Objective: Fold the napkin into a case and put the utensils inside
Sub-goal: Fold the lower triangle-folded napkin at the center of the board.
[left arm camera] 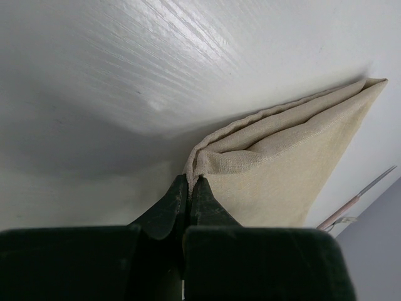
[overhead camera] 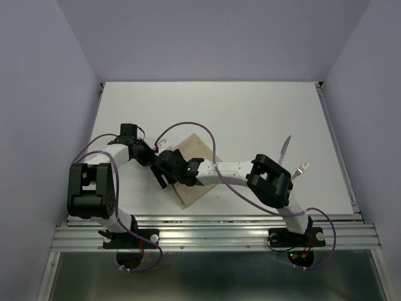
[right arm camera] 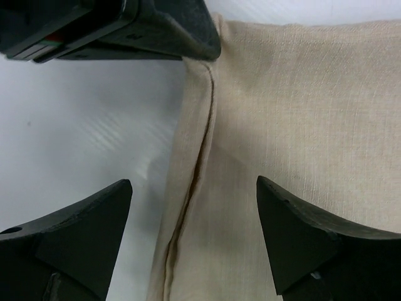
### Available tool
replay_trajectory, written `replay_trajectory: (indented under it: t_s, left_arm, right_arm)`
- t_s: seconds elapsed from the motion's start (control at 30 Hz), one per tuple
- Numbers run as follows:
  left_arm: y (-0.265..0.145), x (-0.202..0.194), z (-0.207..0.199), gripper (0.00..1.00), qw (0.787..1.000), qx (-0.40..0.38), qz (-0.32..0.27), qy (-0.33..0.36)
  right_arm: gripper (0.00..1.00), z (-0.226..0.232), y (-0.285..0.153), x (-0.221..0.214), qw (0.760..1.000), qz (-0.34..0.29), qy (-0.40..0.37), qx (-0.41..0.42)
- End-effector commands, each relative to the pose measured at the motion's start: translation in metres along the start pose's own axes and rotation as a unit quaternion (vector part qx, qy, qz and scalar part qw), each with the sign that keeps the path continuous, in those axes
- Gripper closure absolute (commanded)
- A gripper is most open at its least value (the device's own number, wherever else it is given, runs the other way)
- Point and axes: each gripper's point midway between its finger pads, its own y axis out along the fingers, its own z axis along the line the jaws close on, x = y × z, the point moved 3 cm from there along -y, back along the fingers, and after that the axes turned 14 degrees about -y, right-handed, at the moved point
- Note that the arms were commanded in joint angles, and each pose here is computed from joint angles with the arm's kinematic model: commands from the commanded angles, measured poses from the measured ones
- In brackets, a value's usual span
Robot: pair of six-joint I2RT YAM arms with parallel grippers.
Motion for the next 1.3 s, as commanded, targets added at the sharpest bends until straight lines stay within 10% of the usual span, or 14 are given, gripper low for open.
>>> replay_trajectory:
  t_s: [0.0,0.57,0.97,1.17,1.27]
  left_arm:
    - [0.0,-0.002,0.001,1.0,1.0,-0.002,0.0,0.001]
    - [0.004,-0.002,0.003,1.0,1.0,0.004,0.005,-0.001]
    - [0.002,-0.003,0.004,1.0,1.0,0.006,0.005,0.001]
    - [-0.001,-0.003,0.002,1.0,1.0,0.001,0.003,0.007]
    - [-0.004,-0.003,-0.002,1.0,1.0,-0.01,0.002,0.013]
  right_arm:
    - [0.14,-0.006,0.006,0.026,0.996,-0.04,-0.036,-0.07]
    - [0.25,-0.019,0.045,0.022,0.975,-0.062,-0.124,-0.173]
    - [0.59,-0.027,0.056,0.017,0.964,-0.087,-0.135,-0.213]
    - [0.99,-0.026,0.056,0.02,0.964,-0.092,-0.14,-0.208]
    - [0.99,-0.025,0.052,0.024,0.965,-0.097,-0.138,-0.199]
